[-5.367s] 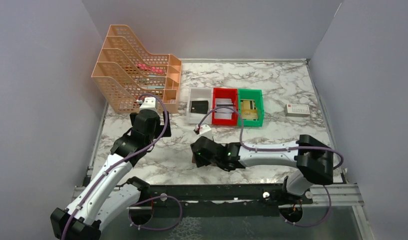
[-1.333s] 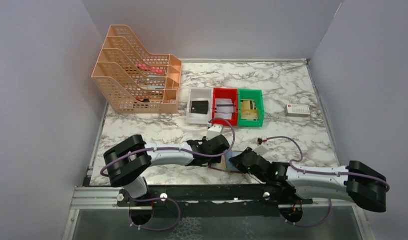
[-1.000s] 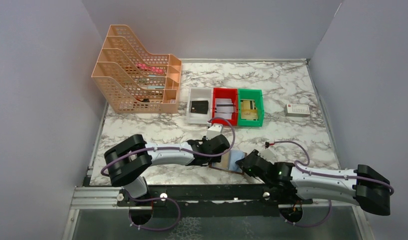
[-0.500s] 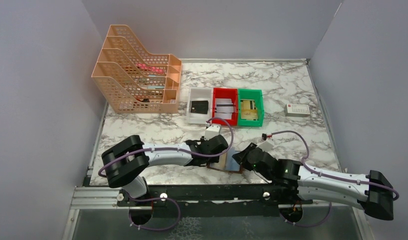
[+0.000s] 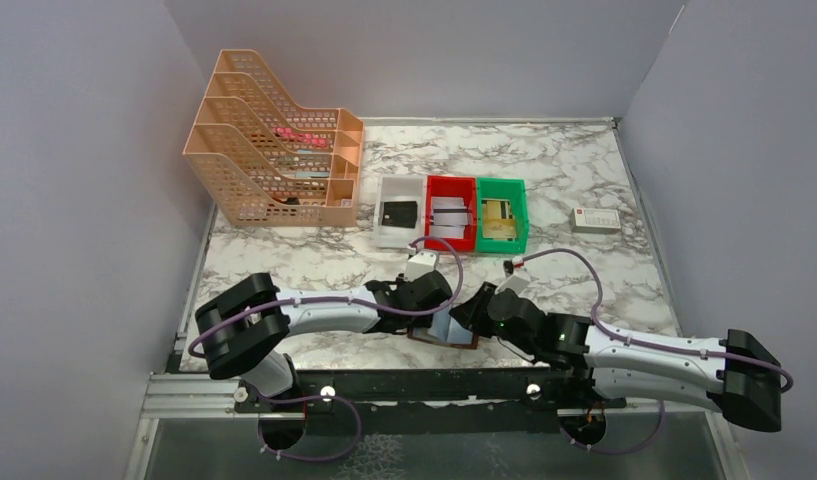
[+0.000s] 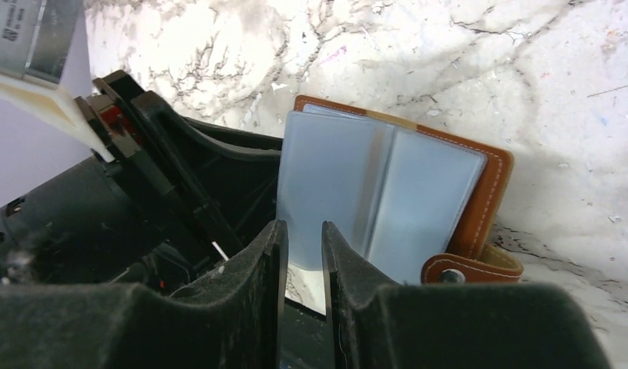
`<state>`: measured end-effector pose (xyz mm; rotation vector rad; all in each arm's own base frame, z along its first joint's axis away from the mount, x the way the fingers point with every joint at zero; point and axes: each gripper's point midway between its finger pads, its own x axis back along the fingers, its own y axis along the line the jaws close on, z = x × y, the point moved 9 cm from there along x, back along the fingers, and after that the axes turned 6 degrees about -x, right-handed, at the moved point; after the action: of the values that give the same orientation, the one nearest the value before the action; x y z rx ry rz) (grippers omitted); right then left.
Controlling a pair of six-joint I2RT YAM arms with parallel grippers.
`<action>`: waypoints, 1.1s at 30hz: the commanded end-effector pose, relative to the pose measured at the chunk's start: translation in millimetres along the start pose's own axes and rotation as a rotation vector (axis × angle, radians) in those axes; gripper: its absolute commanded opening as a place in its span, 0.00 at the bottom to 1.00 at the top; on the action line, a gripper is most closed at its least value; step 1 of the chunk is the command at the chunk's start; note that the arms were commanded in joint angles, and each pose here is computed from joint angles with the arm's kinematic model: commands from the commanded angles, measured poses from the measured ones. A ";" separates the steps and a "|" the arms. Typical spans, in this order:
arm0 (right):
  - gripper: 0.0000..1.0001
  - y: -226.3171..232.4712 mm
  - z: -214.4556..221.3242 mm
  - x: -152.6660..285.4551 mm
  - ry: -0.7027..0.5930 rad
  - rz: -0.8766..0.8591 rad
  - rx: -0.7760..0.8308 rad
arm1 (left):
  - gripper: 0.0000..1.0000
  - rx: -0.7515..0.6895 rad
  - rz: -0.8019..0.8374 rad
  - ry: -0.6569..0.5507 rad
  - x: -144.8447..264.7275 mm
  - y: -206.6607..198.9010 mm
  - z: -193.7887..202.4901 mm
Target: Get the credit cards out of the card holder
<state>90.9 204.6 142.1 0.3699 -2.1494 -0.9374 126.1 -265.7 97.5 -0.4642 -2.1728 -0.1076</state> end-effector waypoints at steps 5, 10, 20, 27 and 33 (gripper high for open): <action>0.28 -14.4 -7.9 3.2 -0.074 0.140 -0.007 | 0.50 -0.067 -0.012 0.020 18.8 8.7 6.6; 0.28 -22.6 -14.3 10.8 -0.121 0.168 -0.019 | 0.56 -0.075 0.017 -0.013 26.8 0.4 -0.4; 0.29 -27.7 -20.8 19.3 -0.163 0.183 -0.042 | 0.50 -0.185 0.199 -0.016 27.0 -45.4 -3.1; 0.28 -36.7 -22.4 23.2 -0.190 0.222 -0.086 | 0.42 -0.193 0.263 0.039 5.4 -58.1 14.5; 0.28 -42.6 -19.3 22.7 -0.184 0.196 -0.115 | 0.36 -0.187 0.261 0.118 -14.3 -57.6 37.2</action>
<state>86.2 159.6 136.1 0.0592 -2.2099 -0.9739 94.1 -317.5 94.5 -0.8264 -2.0723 -0.1660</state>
